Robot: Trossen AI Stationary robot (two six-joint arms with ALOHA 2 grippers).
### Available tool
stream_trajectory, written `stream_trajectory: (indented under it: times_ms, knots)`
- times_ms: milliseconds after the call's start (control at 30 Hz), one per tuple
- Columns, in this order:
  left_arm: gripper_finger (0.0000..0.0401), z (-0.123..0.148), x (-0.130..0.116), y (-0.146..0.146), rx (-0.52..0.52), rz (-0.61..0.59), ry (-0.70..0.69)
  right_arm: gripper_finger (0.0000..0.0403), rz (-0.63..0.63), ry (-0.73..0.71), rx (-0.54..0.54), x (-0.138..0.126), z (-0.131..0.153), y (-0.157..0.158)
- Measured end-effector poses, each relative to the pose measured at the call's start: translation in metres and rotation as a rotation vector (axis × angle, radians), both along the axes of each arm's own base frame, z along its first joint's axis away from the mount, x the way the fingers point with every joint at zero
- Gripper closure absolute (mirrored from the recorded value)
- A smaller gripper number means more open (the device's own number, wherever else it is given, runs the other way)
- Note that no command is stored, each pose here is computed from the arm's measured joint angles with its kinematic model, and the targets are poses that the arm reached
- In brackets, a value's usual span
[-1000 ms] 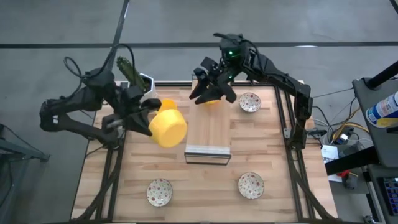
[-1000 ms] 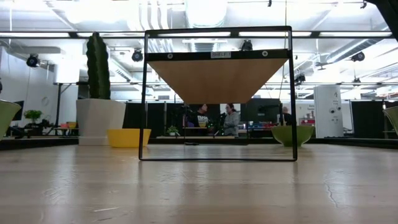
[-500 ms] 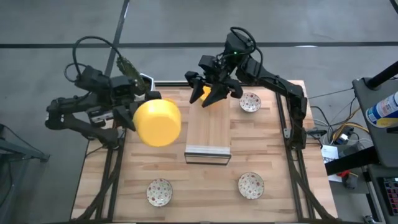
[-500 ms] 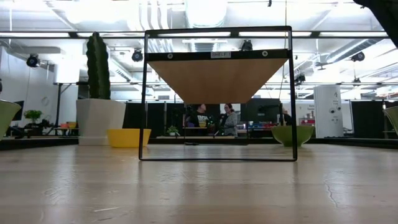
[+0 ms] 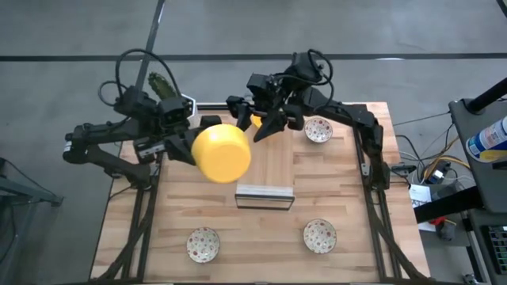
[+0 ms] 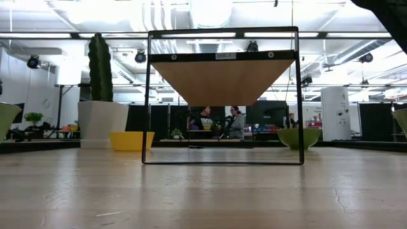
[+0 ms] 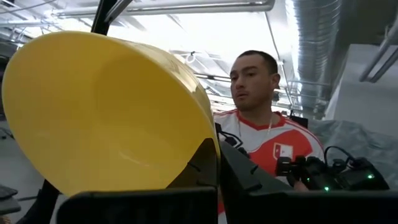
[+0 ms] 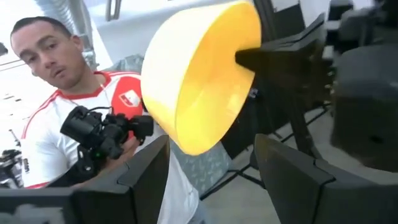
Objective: Pick & Place Mini bowls
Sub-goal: Stack the bottom yellow bowl on the yellow bowl on the shelf
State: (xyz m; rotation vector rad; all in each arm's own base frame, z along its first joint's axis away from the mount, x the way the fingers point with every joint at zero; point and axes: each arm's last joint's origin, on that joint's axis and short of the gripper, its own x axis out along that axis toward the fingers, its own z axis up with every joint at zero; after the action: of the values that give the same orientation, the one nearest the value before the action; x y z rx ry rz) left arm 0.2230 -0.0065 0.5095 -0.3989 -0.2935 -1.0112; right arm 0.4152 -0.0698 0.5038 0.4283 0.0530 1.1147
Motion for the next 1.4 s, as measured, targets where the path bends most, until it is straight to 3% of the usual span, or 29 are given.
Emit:
stream_trajectory:
  times_ms: [300,567,733,1000,1233,1400]
  knots:
    - [0.0401,0.001,-0.001,0.004,0.014,0.022,-0.019,0.0177,0.047,-0.089,-0.037,0.002,0.002,0.024]
    - [0.0401,-0.002,0.004,0.007,0.003,0.031,0.006,0.0189,0.032,-0.166,-0.038,-0.001,0.007,0.027]
    - [0.0401,-0.002,0.004,0.007,0.007,0.025,0.008,0.0238,0.033,-0.188,-0.037,-0.004,0.009,0.027]
    - [0.0401,-0.003,0.004,0.01,0.01,0.031,0.015,0.0381,0.068,-0.199,-0.069,-0.005,0.009,0.029]
    - [0.0397,-0.003,0.004,0.016,-0.041,0.047,0.059,0.0392,0.071,-0.193,-0.068,-0.005,0.01,0.029]
    - [0.0354,-0.002,0.005,0.018,-0.121,0.078,0.09,0.0394,0.067,-0.185,-0.062,-0.006,0.011,0.028]
